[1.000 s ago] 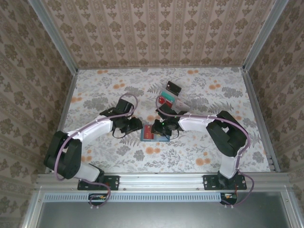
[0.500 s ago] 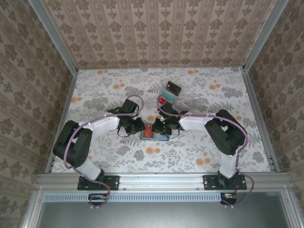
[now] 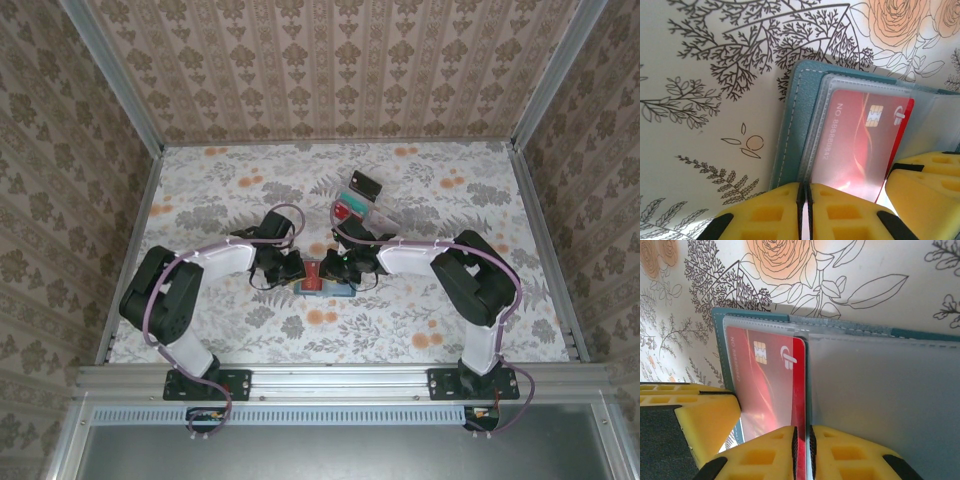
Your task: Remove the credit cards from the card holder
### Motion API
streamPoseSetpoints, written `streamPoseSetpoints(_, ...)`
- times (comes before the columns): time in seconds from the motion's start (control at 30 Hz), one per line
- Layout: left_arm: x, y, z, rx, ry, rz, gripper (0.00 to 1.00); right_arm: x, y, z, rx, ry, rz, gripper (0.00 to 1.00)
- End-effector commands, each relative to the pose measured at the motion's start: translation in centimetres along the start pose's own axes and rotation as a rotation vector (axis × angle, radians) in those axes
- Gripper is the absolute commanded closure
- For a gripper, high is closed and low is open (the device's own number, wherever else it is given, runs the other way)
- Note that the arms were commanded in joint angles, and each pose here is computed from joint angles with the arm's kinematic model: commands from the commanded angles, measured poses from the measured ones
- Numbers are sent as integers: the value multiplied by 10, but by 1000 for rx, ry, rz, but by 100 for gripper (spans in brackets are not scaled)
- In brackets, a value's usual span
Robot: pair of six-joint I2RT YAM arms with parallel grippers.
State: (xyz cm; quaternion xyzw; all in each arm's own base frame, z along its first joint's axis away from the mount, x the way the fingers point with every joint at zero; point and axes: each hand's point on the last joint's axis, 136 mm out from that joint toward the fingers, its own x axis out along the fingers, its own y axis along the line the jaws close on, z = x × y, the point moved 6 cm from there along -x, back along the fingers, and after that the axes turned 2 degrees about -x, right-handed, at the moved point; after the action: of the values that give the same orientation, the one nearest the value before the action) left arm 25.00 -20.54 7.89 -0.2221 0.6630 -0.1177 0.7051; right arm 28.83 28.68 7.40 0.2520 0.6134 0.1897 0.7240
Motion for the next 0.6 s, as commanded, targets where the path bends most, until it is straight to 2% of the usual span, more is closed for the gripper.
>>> streamPoseSetpoints(0.0,5,0,-2,-19,27,28,87,8,-14,-5,16,34,-41,81)
streamPoseSetpoints(0.57,9,3,-4,-25,38,35,88,14,-2,-7,-23,83,82,83)
